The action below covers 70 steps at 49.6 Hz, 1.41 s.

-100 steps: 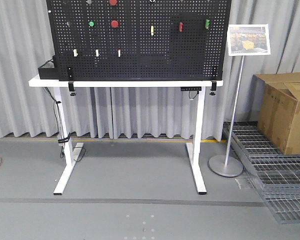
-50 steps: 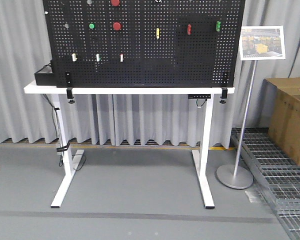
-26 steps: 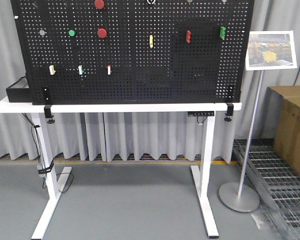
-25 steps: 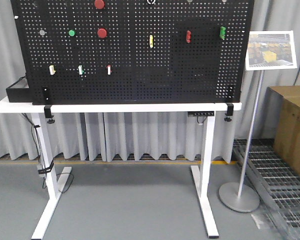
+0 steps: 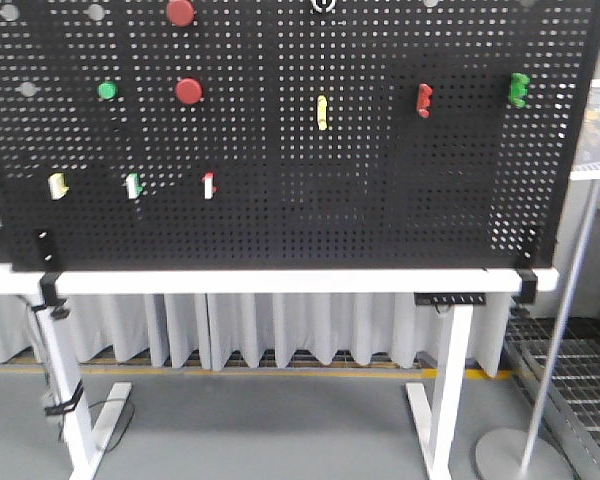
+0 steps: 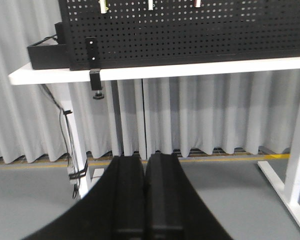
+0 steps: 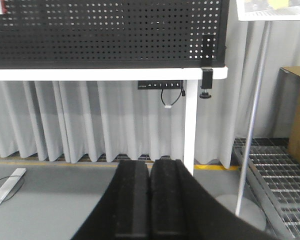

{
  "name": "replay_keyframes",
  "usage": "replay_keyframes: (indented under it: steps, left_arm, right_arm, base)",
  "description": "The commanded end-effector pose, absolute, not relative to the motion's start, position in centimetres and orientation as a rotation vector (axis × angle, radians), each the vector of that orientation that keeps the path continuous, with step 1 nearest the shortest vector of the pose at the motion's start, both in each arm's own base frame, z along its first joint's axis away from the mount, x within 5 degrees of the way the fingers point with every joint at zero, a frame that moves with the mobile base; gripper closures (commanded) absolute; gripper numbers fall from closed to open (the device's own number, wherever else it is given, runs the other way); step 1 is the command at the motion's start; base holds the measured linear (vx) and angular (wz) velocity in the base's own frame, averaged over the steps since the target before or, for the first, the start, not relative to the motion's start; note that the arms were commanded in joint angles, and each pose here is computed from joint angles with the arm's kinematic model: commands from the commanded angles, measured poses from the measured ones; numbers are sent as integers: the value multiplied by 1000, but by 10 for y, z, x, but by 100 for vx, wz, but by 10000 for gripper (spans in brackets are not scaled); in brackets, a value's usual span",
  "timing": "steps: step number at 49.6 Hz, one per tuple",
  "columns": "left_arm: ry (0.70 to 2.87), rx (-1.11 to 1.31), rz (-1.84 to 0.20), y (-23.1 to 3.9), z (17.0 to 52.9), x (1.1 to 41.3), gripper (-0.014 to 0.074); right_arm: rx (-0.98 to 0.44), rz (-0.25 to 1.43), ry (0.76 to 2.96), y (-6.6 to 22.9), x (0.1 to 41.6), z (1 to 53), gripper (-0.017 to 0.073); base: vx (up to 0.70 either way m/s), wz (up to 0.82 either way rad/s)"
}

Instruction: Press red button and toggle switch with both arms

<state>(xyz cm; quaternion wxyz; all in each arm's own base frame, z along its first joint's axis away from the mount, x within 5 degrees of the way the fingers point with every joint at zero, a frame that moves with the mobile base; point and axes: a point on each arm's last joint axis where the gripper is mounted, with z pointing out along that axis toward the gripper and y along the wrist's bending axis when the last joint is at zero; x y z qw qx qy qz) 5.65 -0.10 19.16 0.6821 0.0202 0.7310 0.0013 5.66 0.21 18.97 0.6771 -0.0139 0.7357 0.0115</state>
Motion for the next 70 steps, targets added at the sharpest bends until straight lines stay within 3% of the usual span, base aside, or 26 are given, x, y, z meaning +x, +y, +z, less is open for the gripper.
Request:
replay_keyframes:
  steps: [1,35,70]
  left_arm:
    - [1577,39,-18,-2,191,57,592]
    - [1577,39,-18,-2,191,57,592]
    - [1577,39,-18,-2,191,57,592]
  right_arm:
    - [-30,17,1575,2,57,194,562]
    - [-30,17,1575,2,57,194,562]
    - [-30,17,1575,2,57,194,562]
  base:
    - [50,-1]
    - [40,-1]
    - [9,2]
